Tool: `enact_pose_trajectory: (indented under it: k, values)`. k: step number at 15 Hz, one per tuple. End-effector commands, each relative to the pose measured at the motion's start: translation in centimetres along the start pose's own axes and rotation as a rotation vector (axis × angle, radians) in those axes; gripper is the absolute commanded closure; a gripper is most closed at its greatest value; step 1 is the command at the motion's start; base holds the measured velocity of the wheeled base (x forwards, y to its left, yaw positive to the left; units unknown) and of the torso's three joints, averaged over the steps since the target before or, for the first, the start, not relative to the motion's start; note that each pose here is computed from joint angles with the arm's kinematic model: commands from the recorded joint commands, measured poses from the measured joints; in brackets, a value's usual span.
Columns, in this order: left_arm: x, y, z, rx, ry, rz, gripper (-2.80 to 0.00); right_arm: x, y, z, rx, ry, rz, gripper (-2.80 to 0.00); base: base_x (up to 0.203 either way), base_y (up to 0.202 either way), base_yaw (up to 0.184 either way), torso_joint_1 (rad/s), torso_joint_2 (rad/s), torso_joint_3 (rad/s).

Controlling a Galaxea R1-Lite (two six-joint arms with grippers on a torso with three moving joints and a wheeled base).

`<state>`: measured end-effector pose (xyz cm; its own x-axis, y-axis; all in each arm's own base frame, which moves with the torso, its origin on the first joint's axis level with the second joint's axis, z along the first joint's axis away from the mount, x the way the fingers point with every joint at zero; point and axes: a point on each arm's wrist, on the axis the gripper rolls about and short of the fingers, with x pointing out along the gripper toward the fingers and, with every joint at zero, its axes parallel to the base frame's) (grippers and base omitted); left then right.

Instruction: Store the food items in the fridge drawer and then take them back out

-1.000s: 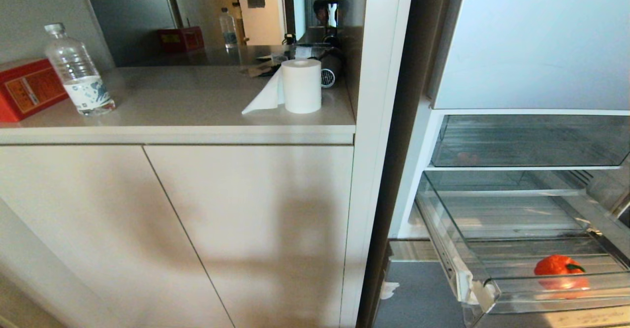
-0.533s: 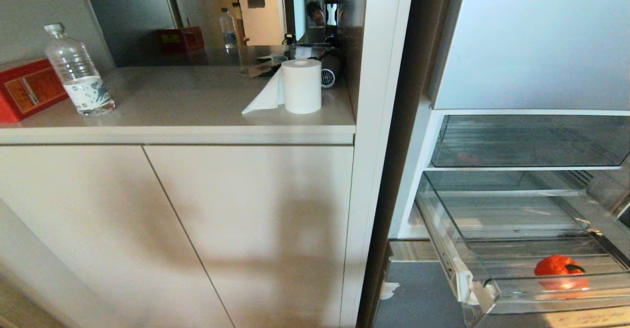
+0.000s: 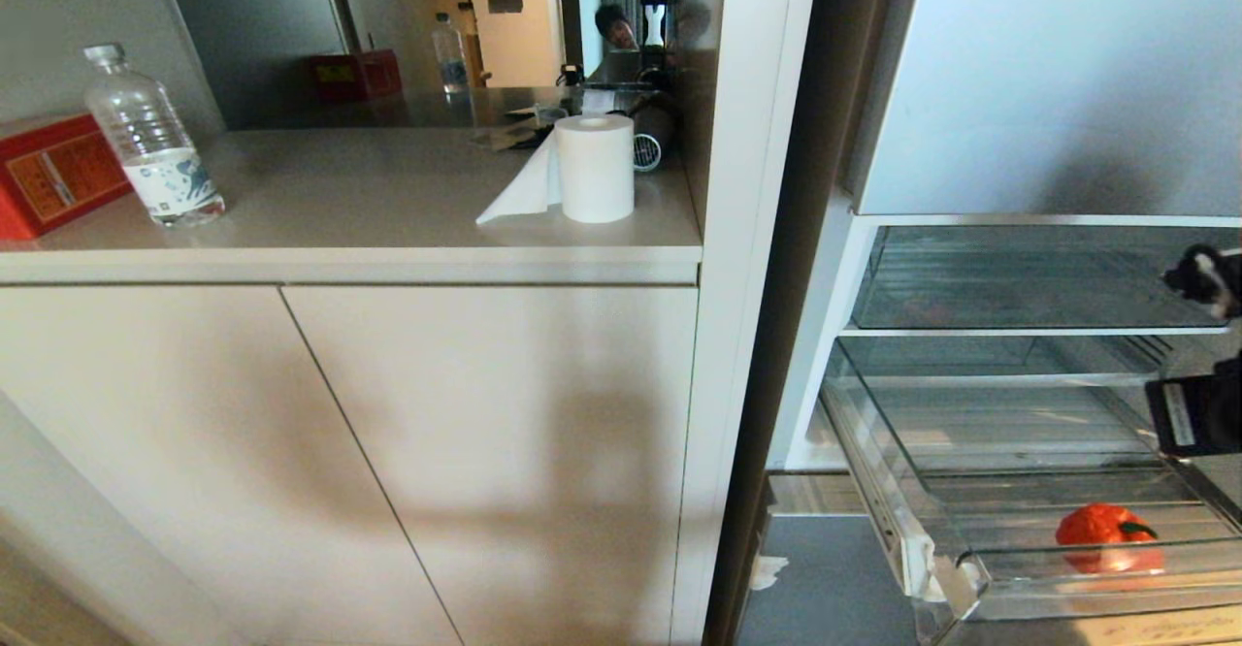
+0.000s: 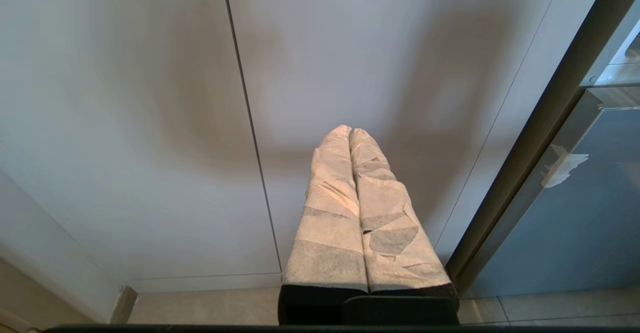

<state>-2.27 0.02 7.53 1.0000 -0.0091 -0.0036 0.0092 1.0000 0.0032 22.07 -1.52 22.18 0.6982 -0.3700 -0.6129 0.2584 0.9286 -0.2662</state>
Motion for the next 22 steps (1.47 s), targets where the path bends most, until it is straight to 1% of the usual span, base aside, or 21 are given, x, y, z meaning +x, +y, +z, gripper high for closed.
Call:
enact_pose_trajectory:
  k: [1,5,6,7,10,13,16,18,22]
  values:
    - [0.0,0.0,0.0,0.0,0.001,0.0,0.0,5.3,1.7,-0.1,-0.056,0.163,-0.02,0.0,0.0,0.0,0.0,0.0,0.0,0.0]
    - [0.0,0.0,0.0,0.0,0.001,0.0,0.0,7.5,1.7,-1.6,-0.069,0.259,-0.037,0.0,0.0,0.0,0.0,0.0,0.0,0.0]
    - [0.0,0.0,0.0,0.0,0.001,0.0,0.0,8.0,1.9,-1.9,-0.075,0.281,-0.037,-2.8,0.0,0.0,0.0,0.0,0.0,0.0]
    - [0.0,0.0,0.0,0.0,0.001,0.0,0.0,8.4,2.1,-2.3,-0.082,0.302,-0.041,-2.8,0.0,0.0,0.0,0.0,0.0,0.0]
    - [0.0,0.0,0.0,0.0,0.001,0.0,0.0,8.8,2.2,-2.2,-0.1,0.313,-0.039,-2.8,0.0,0.0,0.0,0.0,0.0,0.0]
    - [0.0,0.0,0.0,0.0,0.001,0.0,0.0,8.3,2.1,-2.0,-0.13,0.418,-0.032,-2.8,0.0,0.0,0.0,0.0,0.0,0.0]
    - [0.0,0.0,0.0,0.0,0.001,0.0,0.0,8.7,2.3,-2.3,-0.13,0.461,-0.022,-2.8,0.0,0.0,0.0,0.0,0.0,0.0]
    - [0.0,0.0,0.0,0.0,0.001,0.0,0.0,8.8,2.4,-2.8,-0.147,0.509,-0.009,-2.8,0.0,0.0,0.0,0.0,0.0,0.0]
    - [0.0,0.0,0.0,0.0,0.001,0.0,0.0,10.5,3.0,-3.9,-0.169,0.594,0.0,-2.8,0.0,0.0,0.0,0.0,0.0,0.0]
